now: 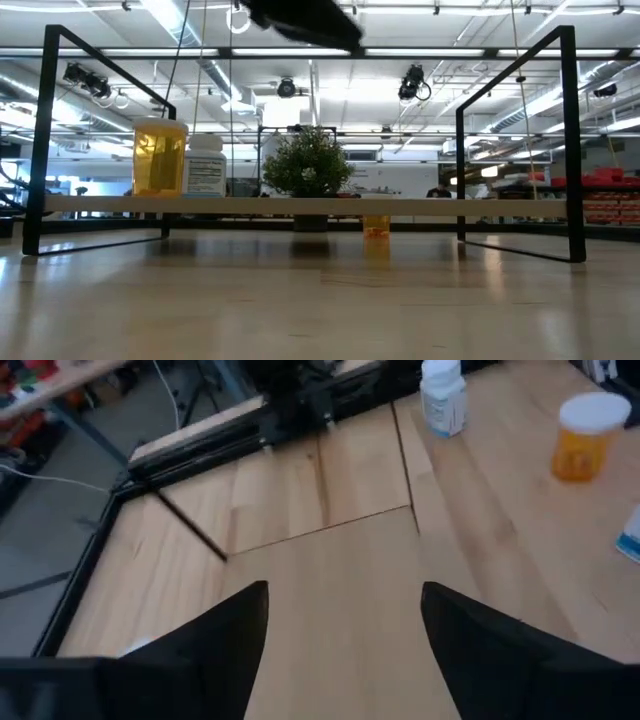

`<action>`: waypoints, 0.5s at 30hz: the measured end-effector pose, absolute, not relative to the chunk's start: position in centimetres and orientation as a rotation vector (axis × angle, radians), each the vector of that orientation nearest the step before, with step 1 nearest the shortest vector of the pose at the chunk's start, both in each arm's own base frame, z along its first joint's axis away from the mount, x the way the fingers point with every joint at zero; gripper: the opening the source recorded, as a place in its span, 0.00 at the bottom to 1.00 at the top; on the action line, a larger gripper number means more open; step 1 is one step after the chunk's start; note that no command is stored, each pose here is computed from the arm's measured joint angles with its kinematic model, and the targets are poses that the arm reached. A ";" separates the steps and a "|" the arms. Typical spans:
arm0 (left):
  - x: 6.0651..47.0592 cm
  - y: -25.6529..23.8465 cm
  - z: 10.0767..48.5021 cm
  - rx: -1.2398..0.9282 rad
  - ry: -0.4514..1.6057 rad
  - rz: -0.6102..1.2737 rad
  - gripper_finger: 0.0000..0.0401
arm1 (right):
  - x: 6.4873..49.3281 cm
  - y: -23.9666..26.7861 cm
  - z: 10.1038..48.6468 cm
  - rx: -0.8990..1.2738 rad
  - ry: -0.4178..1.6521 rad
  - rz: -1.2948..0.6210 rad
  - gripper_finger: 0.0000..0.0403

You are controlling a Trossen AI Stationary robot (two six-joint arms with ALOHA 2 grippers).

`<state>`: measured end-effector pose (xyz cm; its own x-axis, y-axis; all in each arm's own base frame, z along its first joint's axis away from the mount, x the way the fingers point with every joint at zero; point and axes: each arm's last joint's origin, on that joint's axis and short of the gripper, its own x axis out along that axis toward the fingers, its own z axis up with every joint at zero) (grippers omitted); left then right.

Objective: Pick and place medicine bottles onto shelf by color
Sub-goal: Put the bottom center white pill bottle on the shelf

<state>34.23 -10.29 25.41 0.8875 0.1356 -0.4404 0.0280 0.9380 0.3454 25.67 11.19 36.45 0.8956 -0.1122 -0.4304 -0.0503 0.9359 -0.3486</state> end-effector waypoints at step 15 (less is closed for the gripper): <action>28.3 -8.4 27.4 0.266 0.108 0.022 0.63 | 29.5 16.2 30.1 -0.097 0.712 0.106 0.54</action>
